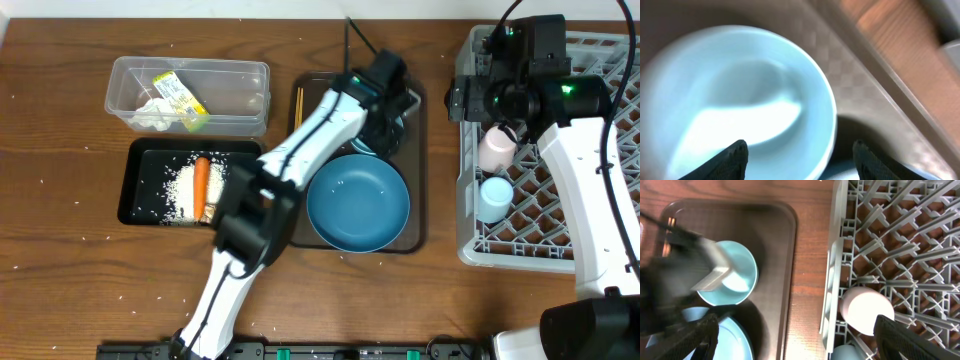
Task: Sort waste into correct bins and load items into the dishwasher rack
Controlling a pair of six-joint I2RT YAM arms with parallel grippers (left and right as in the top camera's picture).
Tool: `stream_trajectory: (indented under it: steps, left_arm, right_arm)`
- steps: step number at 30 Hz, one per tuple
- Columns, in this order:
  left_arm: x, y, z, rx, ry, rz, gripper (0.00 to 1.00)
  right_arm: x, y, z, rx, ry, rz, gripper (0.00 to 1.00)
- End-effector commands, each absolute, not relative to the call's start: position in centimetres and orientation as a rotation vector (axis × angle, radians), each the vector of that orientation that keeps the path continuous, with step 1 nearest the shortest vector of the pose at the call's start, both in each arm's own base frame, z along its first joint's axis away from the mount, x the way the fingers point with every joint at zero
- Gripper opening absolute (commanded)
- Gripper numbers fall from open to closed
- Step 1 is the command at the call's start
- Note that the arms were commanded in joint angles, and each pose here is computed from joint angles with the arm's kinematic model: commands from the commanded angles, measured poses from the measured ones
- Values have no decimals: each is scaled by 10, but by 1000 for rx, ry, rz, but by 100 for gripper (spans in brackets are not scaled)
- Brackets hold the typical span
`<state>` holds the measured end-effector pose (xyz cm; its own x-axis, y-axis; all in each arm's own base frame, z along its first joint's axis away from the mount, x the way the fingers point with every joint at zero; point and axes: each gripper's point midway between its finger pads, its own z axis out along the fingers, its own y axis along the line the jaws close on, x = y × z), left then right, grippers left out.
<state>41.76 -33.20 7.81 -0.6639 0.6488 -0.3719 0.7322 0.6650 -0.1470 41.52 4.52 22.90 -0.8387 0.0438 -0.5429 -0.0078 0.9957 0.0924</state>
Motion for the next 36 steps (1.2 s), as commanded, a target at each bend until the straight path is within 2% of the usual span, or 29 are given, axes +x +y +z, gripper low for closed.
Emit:
stream_trajectory:
  steps: [1,5,10,14,20,22,36]
  left_arm:
    - [437,-304,165,911,2494,-363,70]
    - [451,-260,195,721,2514,-292,72]
    - [471,-215,196,479,2577,-291,78]
    - [481,-190,186,346,2621,-286,85]
    - [480,-183,182,331,2647,-277,98]
    - [479,-183,181,333,2648,-277,98]
    - [475,-182,179,334,2670,-273,98]
  right_arm:
    - [421,39,233,38,2542,110,92]
    - [429,44,235,54,2508,143,91]
    - [441,75,222,-24,2513,276,88]
    - [451,97,186,-72,2577,299,86]
    - [463,119,122,-82,2690,324,82]
    - [465,125,104,-84,2719,342,80]
    - [469,136,40,-75,2814,353,50]
